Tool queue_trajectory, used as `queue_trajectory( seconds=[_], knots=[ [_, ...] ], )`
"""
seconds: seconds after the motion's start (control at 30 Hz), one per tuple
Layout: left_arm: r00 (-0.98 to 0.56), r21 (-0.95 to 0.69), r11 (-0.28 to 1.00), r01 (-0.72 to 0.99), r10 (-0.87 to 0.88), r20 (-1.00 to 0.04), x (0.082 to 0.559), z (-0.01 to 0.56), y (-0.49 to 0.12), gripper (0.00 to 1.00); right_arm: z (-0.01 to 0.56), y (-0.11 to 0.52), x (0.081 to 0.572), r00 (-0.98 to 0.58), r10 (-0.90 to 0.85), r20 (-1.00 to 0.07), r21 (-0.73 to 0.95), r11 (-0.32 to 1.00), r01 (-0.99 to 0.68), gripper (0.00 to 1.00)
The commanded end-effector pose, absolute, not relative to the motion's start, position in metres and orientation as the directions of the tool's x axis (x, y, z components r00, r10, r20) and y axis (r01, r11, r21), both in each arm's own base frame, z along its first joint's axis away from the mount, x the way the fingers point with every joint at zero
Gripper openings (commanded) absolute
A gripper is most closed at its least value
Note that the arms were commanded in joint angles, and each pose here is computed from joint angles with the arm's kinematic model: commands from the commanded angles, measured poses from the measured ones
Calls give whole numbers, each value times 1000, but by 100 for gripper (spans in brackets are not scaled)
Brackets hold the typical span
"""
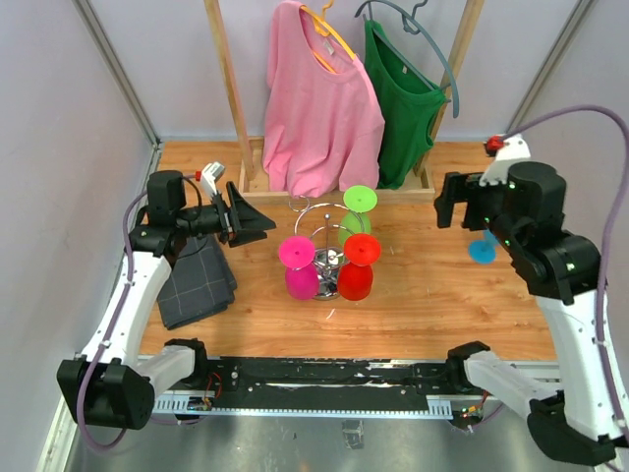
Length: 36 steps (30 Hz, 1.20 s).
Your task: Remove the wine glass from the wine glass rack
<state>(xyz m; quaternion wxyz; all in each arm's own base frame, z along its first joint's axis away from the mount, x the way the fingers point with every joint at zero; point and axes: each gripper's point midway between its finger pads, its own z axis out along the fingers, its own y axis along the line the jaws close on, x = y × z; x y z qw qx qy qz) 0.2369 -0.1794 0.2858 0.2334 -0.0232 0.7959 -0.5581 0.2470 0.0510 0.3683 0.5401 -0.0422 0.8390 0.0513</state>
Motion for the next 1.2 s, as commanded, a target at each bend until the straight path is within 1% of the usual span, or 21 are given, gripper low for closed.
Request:
queue_trajectory(
  seconds=[0.0,0.07,0.17,0.33,0.43,0.5,0.83,1.1,1.17],
  knots=[
    [-901,-914,343,215,-291,-322,227,285,-181,81,373,78,267,-379,-29,-925,21,992,-126,99],
    [-904,-916,345,203,-294,-311,227,281,-181,81,375,94,272,-374,-53,-926,10,986,-166,99],
    [-909,-920,343,190,-294,-297,226,277,-181,77,379,106,277,-361,-62,-931,9,982,-190,99],
    [-920,-925,339,171,-280,-273,222,271,-185,66,378,114,279,-359,-64,-931,12,979,-206,99],
    [-930,-929,332,162,-263,-257,220,269,-189,58,376,116,279,-359,-65,-931,10,979,-205,99],
    [-937,-932,323,163,-244,-248,218,269,-193,55,375,118,278,-360,-65,-931,13,977,-211,98],
    [-949,-933,325,155,-215,-232,216,259,-201,56,371,143,276,-367,-98,-925,7,961,-276,99],
    [-955,-936,321,145,-203,-218,212,255,-202,55,371,144,275,-363,-102,-926,5,959,-283,98],
    [-955,-936,319,147,-200,-218,211,255,-202,52,372,144,274,-361,-102,-927,5,959,-283,99]
  ],
)
